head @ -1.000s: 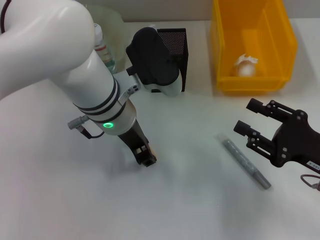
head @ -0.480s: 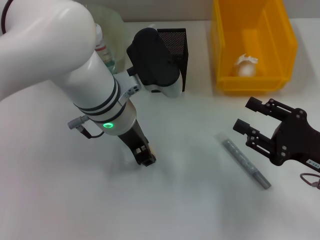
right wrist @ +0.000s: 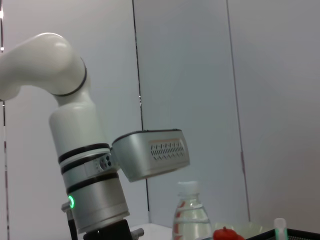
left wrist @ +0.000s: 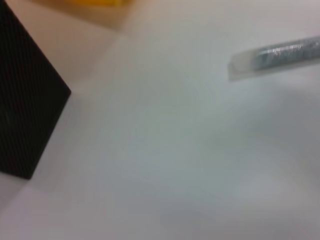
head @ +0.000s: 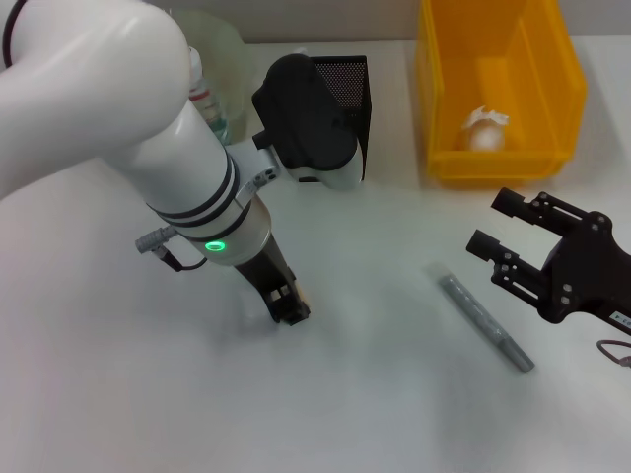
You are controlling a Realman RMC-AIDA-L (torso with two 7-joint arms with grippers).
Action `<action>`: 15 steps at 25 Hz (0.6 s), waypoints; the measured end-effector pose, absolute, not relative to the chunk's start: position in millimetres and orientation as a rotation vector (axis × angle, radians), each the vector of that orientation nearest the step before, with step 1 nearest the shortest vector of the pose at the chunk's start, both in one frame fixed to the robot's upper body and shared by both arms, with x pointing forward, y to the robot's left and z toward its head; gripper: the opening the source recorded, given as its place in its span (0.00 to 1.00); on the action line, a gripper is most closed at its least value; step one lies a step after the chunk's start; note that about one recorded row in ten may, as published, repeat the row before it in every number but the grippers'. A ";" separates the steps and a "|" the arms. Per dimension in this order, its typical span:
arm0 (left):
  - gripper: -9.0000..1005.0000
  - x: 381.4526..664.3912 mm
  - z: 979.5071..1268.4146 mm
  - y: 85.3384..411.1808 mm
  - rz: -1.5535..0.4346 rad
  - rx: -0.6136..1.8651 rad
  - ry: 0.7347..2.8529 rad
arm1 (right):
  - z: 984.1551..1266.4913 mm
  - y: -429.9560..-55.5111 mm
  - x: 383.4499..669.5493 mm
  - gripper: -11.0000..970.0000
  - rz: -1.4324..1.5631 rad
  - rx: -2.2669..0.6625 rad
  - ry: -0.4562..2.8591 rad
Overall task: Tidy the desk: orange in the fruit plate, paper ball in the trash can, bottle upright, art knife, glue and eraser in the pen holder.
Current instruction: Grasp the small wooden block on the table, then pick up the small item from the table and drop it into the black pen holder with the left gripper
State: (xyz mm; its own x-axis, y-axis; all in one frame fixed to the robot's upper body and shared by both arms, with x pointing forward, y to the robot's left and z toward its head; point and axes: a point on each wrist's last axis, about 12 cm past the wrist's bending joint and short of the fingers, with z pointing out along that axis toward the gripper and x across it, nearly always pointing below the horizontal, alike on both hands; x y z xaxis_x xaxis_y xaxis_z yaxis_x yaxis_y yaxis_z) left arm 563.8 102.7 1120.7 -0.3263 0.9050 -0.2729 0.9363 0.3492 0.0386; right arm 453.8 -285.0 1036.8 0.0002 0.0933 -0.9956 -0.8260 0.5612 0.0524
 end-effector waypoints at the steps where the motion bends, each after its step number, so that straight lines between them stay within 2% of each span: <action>1: 0.42 563.8 1120.7 102.7 -0.183 1.653 2.367 | 1036.8 -285.0 453.8 0.58 0.819 -0.686 1.389; 6: 0.41 564.6 1131.1 100.0 -0.205 1.625 2.325 | 1035.7 -289.2 450.7 0.58 0.795 -0.649 1.393; 9: 0.41 570.5 1155.9 103.2 -0.247 1.516 2.251 | 1034.2 -292.5 447.2 0.58 0.780 -0.622 1.400; 15: 0.41 579.9 1171.9 108.0 -0.279 1.401 2.186 | 1031.6 -296.7 441.9 0.58 0.760 -0.584 1.412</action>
State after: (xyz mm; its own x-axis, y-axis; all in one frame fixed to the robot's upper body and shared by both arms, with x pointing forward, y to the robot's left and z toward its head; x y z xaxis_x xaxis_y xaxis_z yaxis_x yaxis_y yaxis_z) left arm 579.9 108.0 1171.9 -0.3269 0.7824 -0.5300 0.8905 0.4428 0.1044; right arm 441.9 -296.7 1031.6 -0.0018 0.1199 -0.9928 -0.7625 0.6421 0.0790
